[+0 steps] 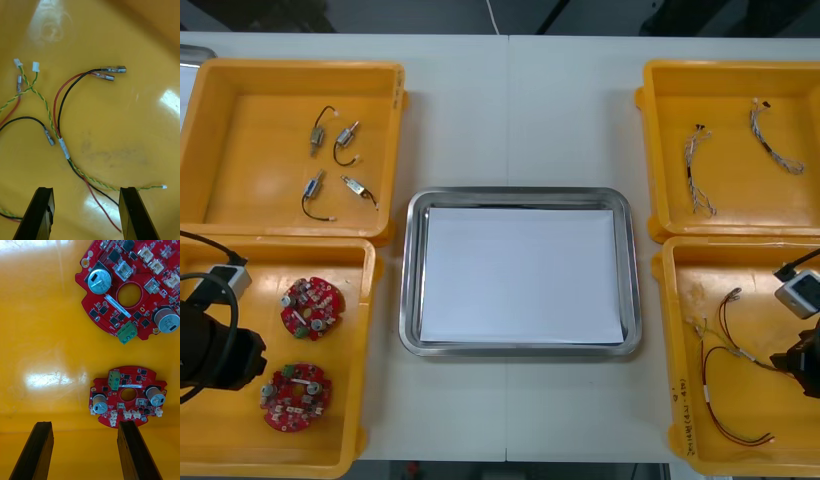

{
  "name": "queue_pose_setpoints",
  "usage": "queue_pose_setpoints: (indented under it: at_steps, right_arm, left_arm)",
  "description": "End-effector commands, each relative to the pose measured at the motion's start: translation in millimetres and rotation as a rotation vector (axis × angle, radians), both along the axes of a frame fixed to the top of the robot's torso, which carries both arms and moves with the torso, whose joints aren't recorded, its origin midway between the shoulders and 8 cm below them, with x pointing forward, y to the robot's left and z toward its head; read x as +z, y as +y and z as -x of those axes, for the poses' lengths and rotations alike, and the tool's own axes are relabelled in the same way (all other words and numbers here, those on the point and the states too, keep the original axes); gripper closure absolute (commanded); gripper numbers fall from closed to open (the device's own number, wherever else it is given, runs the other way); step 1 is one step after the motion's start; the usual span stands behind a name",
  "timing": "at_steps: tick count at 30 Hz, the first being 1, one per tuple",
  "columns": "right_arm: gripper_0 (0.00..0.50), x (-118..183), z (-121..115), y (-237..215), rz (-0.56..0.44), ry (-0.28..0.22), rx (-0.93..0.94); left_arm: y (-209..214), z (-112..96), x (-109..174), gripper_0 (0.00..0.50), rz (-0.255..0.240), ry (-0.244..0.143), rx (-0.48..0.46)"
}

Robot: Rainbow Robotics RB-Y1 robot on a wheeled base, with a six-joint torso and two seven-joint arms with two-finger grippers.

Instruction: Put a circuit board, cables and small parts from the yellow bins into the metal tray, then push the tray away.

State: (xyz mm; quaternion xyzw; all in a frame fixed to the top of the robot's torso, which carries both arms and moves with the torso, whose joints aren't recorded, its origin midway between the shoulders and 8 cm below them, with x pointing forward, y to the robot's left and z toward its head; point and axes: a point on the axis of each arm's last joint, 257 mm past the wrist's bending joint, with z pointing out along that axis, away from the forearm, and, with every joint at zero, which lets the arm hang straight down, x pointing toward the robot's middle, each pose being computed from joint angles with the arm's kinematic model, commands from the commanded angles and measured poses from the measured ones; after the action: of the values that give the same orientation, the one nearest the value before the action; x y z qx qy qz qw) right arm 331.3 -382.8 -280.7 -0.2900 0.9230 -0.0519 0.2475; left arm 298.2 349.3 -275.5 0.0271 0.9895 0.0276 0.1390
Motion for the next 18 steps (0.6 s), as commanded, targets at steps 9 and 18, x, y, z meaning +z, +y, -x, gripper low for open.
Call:
queue_pose_setpoints:
  at_steps: [9, 18]
  right_arm:
    - [0.000, -38.1, 0.9, -7.1, 0.092, 0.026, 0.103]
    - [0.000, -50.0, -3.9, -2.8, 0.088, 0.037, 0.111]
  left_arm:
    - [7.7, 15.5, -18.1, 0.000, -0.075, 0.007, -0.098]
    - [5.5, 15.7, -32.5, 0.000, -0.071, 0.012, -0.099]
